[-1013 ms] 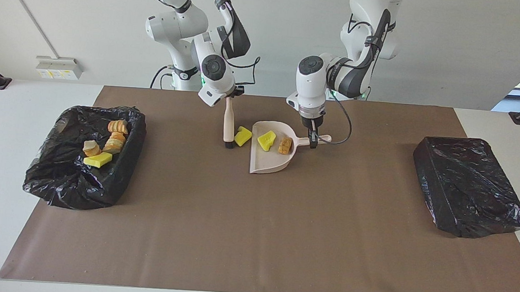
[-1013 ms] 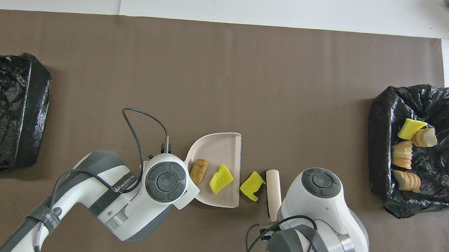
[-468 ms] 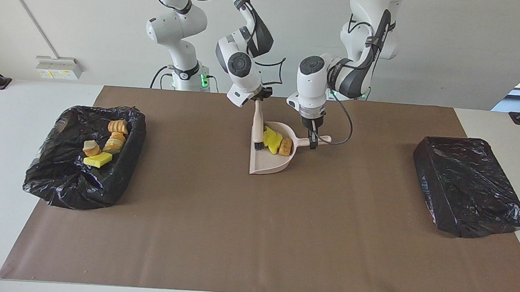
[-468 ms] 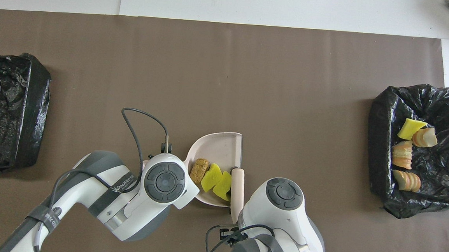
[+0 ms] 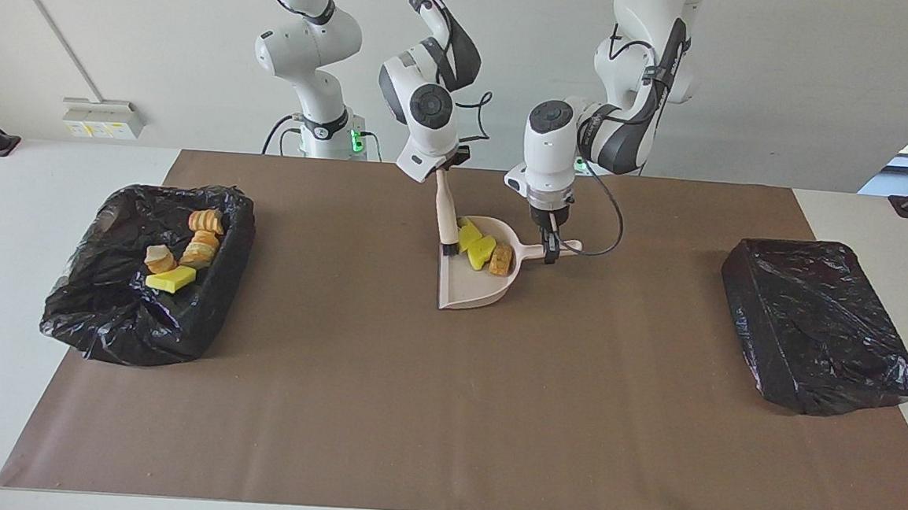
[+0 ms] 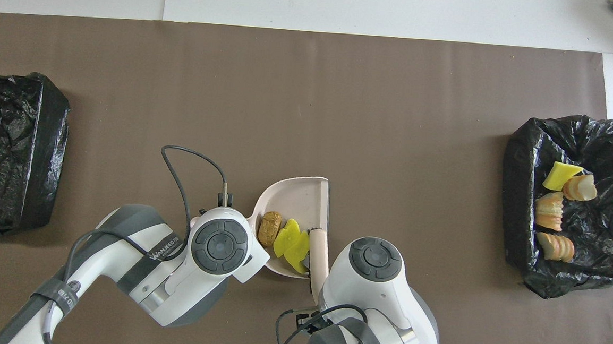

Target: Sweep and dump trash in bin

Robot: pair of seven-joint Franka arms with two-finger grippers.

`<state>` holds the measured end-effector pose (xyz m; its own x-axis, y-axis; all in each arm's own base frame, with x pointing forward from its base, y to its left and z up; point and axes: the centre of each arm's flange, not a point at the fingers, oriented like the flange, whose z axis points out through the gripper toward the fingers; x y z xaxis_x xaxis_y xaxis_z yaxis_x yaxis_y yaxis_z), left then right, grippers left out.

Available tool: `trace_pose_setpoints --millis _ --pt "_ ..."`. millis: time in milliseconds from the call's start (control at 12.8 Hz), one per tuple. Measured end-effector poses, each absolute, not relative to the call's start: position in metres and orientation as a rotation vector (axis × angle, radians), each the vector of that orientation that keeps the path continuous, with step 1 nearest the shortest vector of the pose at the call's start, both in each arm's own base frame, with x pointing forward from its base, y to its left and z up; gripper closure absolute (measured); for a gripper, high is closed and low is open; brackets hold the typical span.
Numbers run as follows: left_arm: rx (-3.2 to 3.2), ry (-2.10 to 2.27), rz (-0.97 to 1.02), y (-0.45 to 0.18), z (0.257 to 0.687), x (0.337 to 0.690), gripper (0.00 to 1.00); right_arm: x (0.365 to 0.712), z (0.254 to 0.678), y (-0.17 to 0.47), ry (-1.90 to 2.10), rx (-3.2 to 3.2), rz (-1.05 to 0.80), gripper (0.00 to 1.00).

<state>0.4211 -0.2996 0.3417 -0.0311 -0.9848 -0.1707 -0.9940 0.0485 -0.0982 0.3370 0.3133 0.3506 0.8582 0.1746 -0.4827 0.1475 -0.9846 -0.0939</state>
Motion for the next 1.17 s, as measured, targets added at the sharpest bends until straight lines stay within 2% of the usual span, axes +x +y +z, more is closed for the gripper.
trace_pose_setpoints --millis 857,1169 --pt "-2.067 2.104 0.064 -0.29 0.342 0.429 0.67 0.343 0.372 0.294 -0.407 -3.088 0.839 0.74" --pt "-2.067 2.104 0.064 -0.29 0.342 0.429 0.67 0.349 0.398 0.283 -0.131 -3.143 0.766 0.74"
